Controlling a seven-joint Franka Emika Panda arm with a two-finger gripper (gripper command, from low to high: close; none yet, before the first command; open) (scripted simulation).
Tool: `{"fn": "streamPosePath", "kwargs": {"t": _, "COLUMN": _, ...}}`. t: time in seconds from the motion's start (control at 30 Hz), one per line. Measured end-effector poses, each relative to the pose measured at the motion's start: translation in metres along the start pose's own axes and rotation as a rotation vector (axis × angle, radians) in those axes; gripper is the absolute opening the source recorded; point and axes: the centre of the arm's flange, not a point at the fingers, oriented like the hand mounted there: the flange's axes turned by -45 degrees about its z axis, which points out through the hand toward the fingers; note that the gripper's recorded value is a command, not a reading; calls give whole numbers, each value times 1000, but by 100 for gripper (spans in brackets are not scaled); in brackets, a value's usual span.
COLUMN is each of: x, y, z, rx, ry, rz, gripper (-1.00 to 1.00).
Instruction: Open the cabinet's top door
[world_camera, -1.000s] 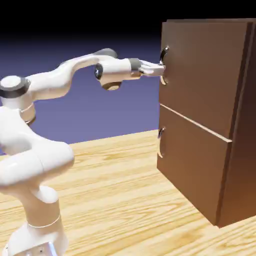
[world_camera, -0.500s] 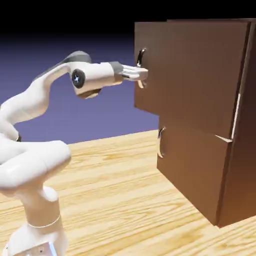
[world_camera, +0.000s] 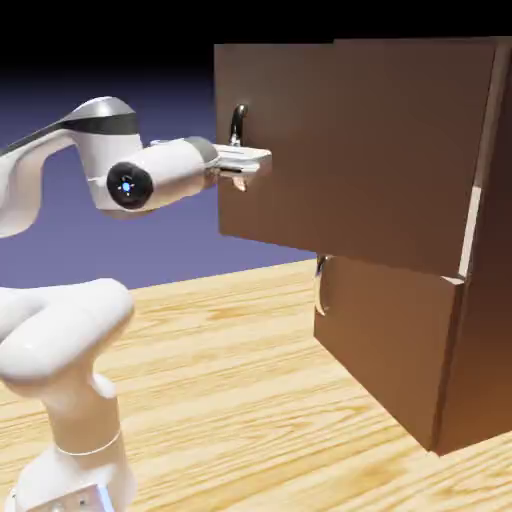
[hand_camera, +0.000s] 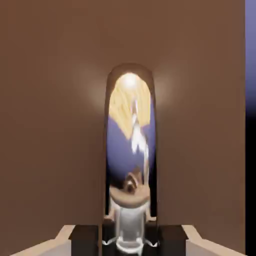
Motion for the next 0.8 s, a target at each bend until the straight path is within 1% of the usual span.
{"fn": "streamPosePath", "kwargs": {"t": 0.4, "x": 0, "y": -39, "z": -81, "rx": -209, "ry": -1, "rz": -1, "gripper": -100}}
{"fn": "streamPosePath", "kwargs": {"t": 0.8, "x": 0, "y": -107, "z": -165, "rx": -459, "ry": 0, "rz": -1, "gripper": -100}}
